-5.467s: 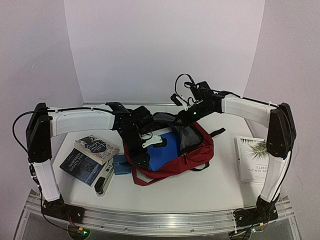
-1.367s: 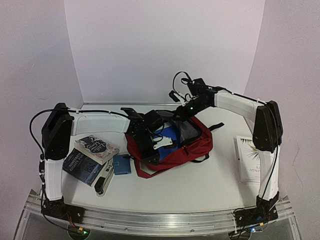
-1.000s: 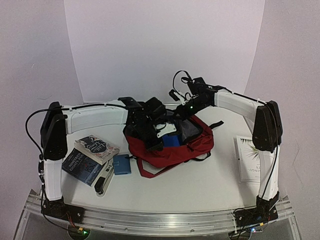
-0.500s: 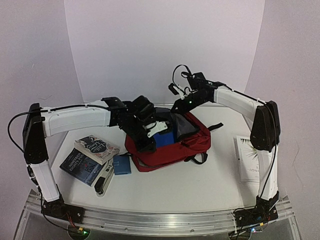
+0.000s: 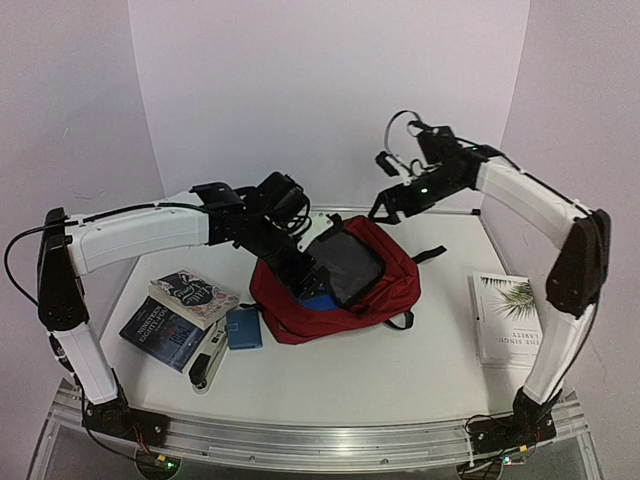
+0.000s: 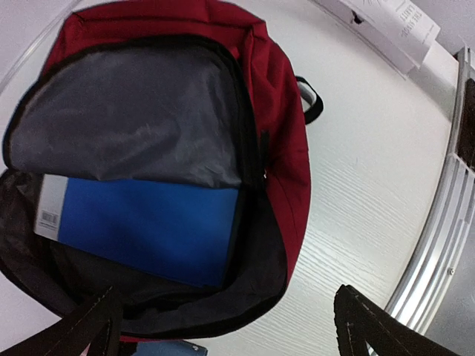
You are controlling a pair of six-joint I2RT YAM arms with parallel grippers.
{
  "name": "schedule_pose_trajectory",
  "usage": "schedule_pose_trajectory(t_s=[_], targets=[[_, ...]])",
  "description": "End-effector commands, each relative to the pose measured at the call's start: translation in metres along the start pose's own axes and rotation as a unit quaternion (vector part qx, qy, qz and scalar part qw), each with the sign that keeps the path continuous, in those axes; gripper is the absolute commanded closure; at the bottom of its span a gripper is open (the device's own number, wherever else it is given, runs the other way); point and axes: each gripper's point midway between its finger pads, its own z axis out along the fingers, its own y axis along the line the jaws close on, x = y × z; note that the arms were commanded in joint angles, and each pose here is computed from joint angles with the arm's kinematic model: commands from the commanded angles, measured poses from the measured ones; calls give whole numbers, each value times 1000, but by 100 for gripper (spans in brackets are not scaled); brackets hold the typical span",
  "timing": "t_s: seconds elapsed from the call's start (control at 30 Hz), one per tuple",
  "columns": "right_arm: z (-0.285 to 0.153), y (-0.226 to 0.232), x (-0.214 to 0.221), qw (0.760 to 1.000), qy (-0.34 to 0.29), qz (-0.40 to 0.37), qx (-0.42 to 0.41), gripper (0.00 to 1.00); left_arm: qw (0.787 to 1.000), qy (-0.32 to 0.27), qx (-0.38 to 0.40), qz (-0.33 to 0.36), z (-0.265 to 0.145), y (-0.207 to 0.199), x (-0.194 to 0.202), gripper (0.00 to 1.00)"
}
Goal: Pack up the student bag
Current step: Adjust the student bag at the center of the board, then pick up the book from the center of the board.
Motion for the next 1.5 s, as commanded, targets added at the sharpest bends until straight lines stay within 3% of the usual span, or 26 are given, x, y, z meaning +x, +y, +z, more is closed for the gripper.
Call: schedule_pose_trajectory(t_s=[0.0,0.2,0.53,0.6,0.83,1.0,1.1,1.3,1.47], targets=[[-70,-55,91,991,102,61,61,2,995,-72,-36,-61,-28,13,-47,0],[-118,-118,188,954,203,139,170,2,993,-88,-26,-78,-21,11,-56,0],[-158,-169,287,887,286,230,279,4,994,-90,-20,-57,-16,9,-61,0],[-164,-177,300,878,288,235,301,12,994,-90,-18,-53,-16,8,-61,0],[-192,-207,334,841,318,191,394,65,995,-90,-12,-36,-19,5,-61,0],[-195,-215,364,822,357,164,412,94,996,-90,-15,-25,-19,6,-60,0],[-195,-221,377,816,370,164,413,100,996,-88,-14,-24,-18,5,-59,0],[-188,-239,388,810,380,156,418,100,996,-87,-7,-28,-17,3,-59,0],[-168,-244,398,820,382,153,398,100,996,-88,-8,-21,-20,3,-62,0]])
